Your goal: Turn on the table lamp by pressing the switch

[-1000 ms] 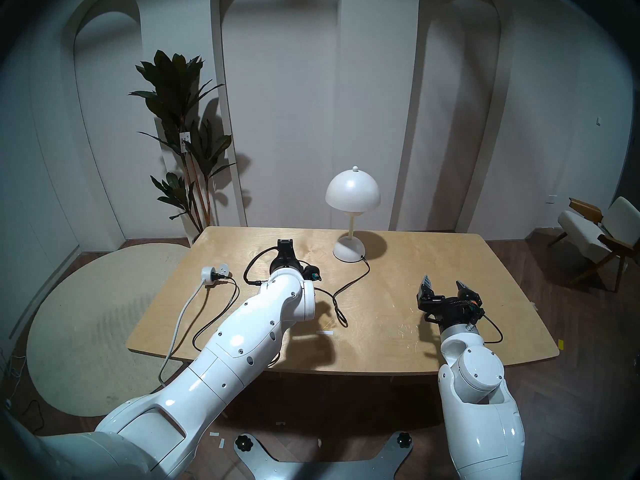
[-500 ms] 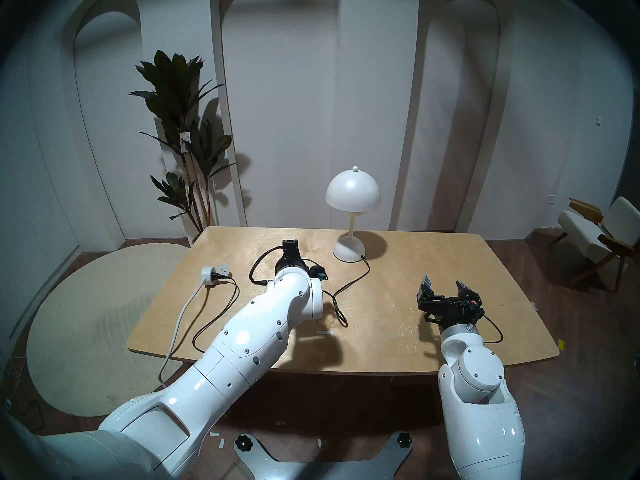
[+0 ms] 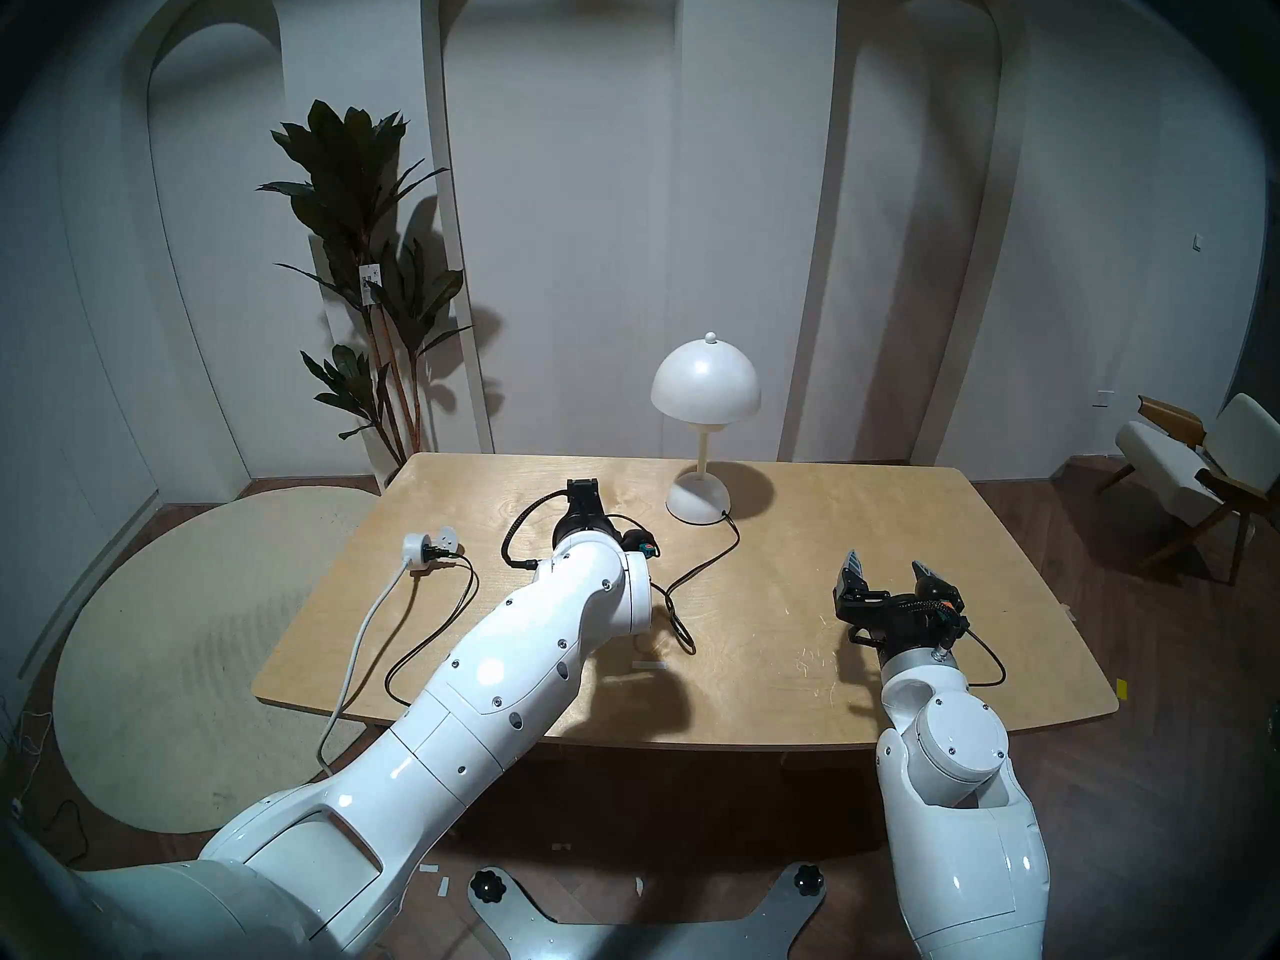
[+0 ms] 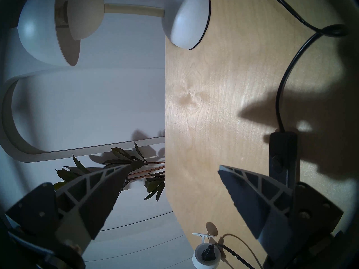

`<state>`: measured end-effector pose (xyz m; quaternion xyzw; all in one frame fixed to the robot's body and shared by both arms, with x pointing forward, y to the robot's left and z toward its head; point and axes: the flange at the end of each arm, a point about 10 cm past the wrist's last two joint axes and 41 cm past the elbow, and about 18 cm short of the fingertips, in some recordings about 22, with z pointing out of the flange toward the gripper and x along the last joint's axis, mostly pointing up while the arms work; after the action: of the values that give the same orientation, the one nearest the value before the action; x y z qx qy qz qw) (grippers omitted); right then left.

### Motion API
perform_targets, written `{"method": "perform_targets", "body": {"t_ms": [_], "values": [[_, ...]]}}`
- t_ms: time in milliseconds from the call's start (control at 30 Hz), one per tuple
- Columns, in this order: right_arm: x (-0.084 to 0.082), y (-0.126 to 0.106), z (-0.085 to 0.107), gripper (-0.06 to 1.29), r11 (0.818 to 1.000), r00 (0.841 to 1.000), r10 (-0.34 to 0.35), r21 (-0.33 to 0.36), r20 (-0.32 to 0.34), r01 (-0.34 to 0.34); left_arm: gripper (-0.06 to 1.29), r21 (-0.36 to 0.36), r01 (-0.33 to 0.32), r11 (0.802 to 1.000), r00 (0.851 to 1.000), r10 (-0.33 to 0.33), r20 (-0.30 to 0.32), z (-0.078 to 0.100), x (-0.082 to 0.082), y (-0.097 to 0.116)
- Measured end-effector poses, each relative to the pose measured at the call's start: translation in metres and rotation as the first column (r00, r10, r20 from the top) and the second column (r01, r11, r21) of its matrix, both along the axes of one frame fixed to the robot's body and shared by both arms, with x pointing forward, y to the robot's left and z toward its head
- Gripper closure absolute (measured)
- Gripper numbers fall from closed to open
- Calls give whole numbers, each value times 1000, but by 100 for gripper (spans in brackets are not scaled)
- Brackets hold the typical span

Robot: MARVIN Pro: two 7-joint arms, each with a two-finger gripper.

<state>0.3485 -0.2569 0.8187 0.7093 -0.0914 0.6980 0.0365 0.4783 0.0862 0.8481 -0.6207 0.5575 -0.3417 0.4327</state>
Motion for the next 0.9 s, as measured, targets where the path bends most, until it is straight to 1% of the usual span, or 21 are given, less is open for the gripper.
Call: {"method": "perform_targets", "body": {"t_ms": [333, 667, 767, 900], "values": [[0, 0, 0, 0, 1000, 1000, 0, 0, 0, 0, 1, -3, 3, 1000, 1000, -3, -7, 0, 0, 0], [0, 0, 0, 0, 1000, 1000, 0, -1, 0, 0, 1, -7, 23, 1000, 999, -23, -49, -2, 1, -3], [0, 0, 0, 0, 1000, 1000, 0, -1, 0, 0, 1, -5, 24, 1000, 998, -24, -62, -6, 4, -3], [0, 0, 0, 0, 1000, 1000, 0, -1, 0, 0, 1, 0, 20, 1000, 996, -20, -83, -15, 9, -2]]}}
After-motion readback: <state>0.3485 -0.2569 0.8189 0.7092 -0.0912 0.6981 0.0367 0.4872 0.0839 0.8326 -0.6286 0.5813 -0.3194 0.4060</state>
